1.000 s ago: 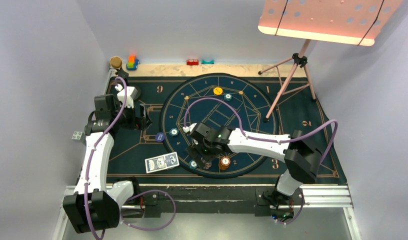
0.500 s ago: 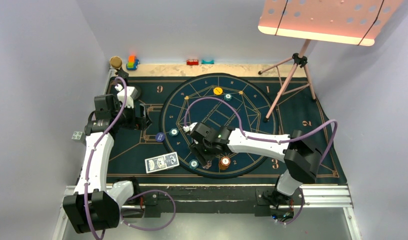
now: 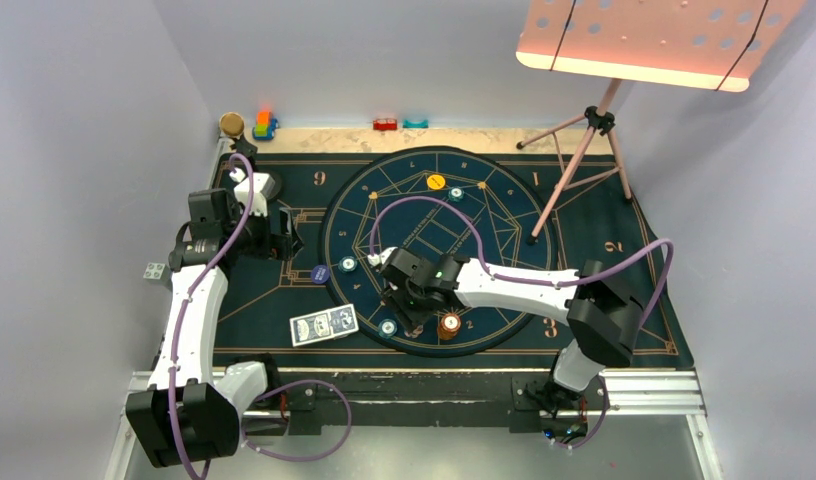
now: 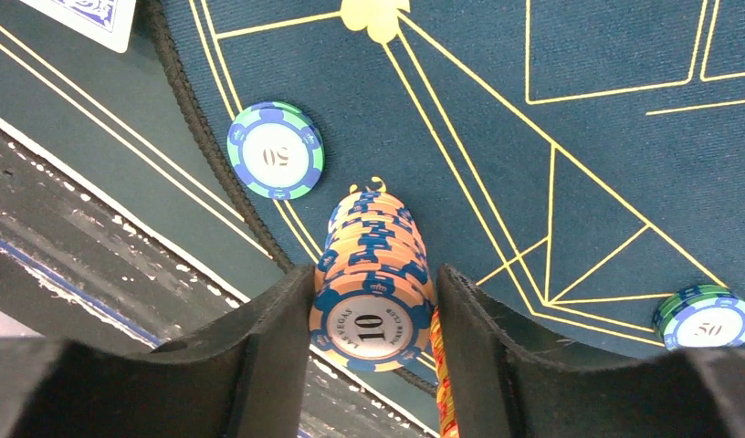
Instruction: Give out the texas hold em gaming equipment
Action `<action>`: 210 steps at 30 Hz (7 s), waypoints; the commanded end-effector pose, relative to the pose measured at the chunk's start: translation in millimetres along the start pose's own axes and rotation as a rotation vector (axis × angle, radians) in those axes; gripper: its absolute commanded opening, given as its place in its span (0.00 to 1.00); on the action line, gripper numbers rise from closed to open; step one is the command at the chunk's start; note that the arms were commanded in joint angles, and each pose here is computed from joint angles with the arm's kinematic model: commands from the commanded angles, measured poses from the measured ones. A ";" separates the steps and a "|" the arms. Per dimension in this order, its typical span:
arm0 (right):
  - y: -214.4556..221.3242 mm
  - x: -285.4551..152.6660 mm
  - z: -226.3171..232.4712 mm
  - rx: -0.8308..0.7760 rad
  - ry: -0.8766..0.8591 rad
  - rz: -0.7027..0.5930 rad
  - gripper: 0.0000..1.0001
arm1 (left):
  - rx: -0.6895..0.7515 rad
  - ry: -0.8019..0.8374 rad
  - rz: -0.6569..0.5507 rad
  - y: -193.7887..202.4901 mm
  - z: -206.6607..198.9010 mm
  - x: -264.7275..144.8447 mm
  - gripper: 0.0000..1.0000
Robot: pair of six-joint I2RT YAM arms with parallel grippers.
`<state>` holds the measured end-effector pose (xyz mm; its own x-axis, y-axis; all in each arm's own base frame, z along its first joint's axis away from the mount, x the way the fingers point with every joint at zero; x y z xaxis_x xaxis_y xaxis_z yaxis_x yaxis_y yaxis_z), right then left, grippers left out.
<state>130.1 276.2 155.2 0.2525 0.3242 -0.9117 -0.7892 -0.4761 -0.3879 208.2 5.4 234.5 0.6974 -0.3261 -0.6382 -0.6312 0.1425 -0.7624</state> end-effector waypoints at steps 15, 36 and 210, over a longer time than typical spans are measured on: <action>-34.0 -44.7 9.0 -0.028 0.026 -0.113 0.22 | 0.022 -0.004 -0.038 -4.4 0.9 -4.7 1.00; -167.8 61.8 2.5 0.026 0.015 -0.180 0.19 | 0.012 -0.015 -0.028 -3.4 2.5 -5.1 1.00; -246.0 51.8 -192.9 0.449 0.285 -0.302 0.75 | 0.024 0.018 -0.043 -3.7 -0.4 -6.0 1.00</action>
<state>445.3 256.1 121.7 0.4980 0.1150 -0.8595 -0.8635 -0.0258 -0.5037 205.6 5.1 235.9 0.6981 -0.3386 -0.6309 -0.6266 0.1375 -0.7671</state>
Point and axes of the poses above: each gripper's point midway between its finger pads, its own x axis out along the fingers, its own z axis along the line the jaws close on, y = z × x, the point moved 10 cm from there along -x, back along the fingers, and after that the axes turned 9 degrees about x, right-handed, at the moved point
